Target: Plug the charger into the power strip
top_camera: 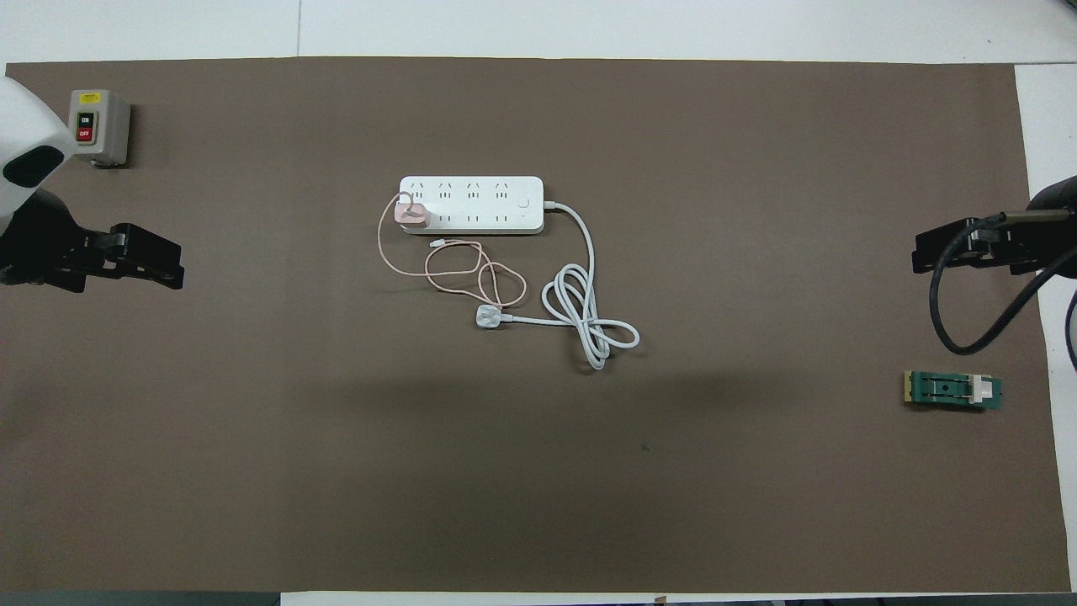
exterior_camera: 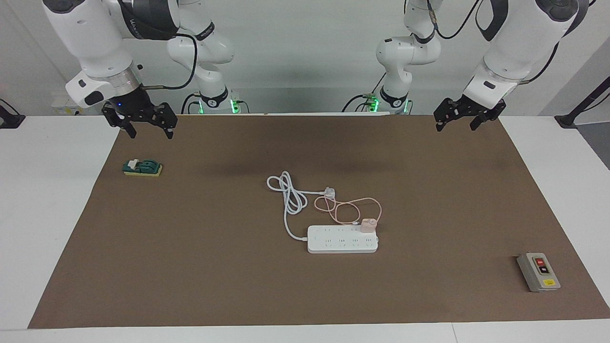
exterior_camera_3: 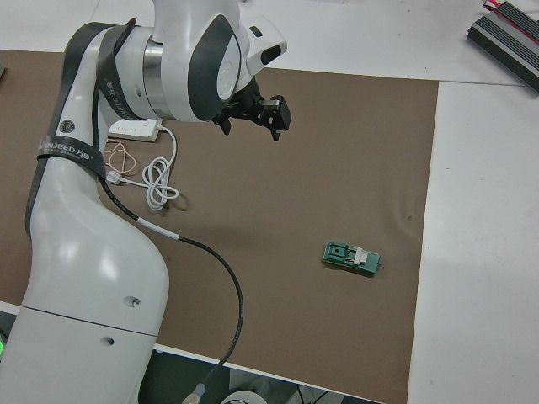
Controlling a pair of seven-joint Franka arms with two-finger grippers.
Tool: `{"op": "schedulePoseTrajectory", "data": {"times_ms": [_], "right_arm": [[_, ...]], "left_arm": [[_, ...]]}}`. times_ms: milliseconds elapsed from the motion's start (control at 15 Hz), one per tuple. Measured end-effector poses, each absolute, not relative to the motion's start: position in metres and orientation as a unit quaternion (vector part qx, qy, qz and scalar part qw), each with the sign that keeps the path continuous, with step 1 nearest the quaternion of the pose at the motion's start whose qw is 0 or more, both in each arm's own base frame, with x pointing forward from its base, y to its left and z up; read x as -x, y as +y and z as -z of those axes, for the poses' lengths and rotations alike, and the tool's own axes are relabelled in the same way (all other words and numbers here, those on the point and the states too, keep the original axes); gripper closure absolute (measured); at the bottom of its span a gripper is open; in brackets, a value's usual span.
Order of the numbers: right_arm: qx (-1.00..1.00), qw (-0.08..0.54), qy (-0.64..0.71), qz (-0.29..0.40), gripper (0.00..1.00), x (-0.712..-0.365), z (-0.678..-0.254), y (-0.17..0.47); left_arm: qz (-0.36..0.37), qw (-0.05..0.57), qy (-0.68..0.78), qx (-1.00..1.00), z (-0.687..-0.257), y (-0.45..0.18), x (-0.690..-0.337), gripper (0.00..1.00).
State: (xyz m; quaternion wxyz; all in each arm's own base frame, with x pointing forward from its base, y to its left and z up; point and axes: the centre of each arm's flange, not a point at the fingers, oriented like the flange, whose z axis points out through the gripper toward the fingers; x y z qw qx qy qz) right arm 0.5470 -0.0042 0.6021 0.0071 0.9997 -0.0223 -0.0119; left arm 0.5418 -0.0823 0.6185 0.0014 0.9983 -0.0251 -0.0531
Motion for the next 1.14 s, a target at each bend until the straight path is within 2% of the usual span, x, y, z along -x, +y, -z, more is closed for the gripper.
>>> {"op": "schedulePoseTrajectory", "data": {"times_ms": [1137], "right_arm": [[-1.000, 0.007, -0.022, 0.012, 0.00, -0.5470, -0.6021, -0.0042]], "left_arm": [[0.047, 0.002, -0.023, -0.999, -0.6236, -0.0811, -0.5397, 0.00]]}}
